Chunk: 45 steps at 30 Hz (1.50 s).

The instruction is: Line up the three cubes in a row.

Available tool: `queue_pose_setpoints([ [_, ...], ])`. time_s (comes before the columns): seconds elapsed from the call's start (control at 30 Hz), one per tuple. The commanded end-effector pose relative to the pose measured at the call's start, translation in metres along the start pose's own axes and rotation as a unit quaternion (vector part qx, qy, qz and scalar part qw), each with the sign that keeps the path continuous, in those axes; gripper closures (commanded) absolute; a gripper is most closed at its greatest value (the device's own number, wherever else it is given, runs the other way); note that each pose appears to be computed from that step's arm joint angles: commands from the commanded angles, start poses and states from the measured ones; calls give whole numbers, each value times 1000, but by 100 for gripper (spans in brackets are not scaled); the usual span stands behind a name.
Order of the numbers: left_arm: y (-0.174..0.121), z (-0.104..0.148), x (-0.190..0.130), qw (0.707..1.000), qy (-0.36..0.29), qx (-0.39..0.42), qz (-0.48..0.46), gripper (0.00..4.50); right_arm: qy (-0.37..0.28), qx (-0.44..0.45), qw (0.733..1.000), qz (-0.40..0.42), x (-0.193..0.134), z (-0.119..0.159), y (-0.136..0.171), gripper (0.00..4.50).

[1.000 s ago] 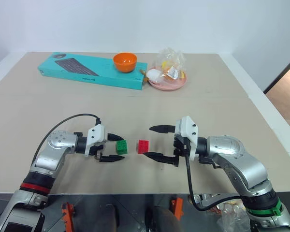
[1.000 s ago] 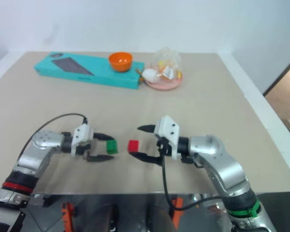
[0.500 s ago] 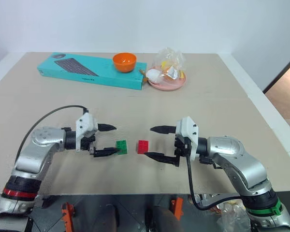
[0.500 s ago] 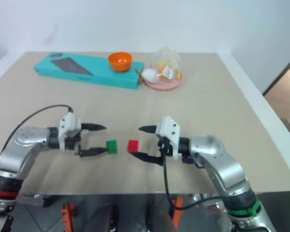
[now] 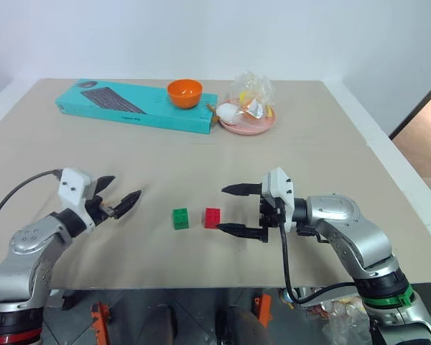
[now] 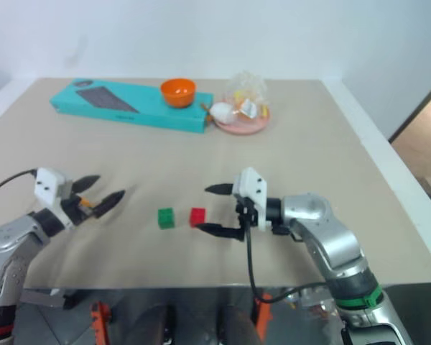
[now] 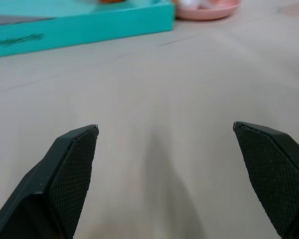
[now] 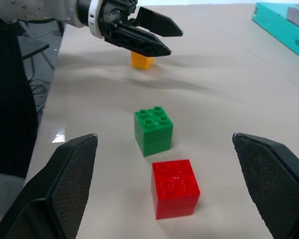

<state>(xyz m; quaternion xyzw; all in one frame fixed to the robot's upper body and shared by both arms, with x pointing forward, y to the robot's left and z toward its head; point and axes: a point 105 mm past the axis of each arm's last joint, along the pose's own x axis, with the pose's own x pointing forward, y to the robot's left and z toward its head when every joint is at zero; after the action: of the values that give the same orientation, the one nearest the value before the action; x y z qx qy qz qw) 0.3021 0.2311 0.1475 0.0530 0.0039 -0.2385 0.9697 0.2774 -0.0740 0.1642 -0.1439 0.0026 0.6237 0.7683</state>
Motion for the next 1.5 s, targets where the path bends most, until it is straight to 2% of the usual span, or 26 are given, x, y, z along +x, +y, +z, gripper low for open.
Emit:
queue_pose_setpoints([
  [0.03, 12, 15, -9, 999, -16, 25, 12, 2, -9, -22, 1000, 6, 1, 9, -1, 0],
  [0.37, 39, -12, -33, 998, 64, 20, -6, 2, -2, -20, 1000, 2, -1, 4, 4, 0],
  [0.6, 42, -35, -30, 992, 120, 28, -23, 2, 1, -24, 1000, -7, -3, 5, 1, 0],
  [0.73, 45, -39, -23, 992, 122, 23, -17, 109, 4, -26, 1000, -8, -3, 4, 2, 0],
  [0.77, 45, -40, -22, 992, 123, 23, -17, 153, 4, -26, 1000, -8, -4, 4, 2, 0],
  [0.93, 43, -46, -20, 990, 137, 22, -27, 312, 6, -27, 1000, -10, -4, 3, 2, 0],
  [1.1, 36, -46, -18, 988, 139, 40, -51, 312, 8, -28, 1000, -11, -6, 3, 2, 0],
  [1.23, 5, -34, -8, 977, 120, 91, -148, 312, 4, -26, 1000, -11, -7, 5, 1, 0],
  [1.4, -36, -26, -3, 938, 110, 149, -293, 312, 5, -31, 1000, 3, -6, 7, 5, 0],
  [1.5, -45, -22, 0, 920, 107, 164, -340, 312, 5, -34, 999, 12, -4, 8, 9, 0],
])
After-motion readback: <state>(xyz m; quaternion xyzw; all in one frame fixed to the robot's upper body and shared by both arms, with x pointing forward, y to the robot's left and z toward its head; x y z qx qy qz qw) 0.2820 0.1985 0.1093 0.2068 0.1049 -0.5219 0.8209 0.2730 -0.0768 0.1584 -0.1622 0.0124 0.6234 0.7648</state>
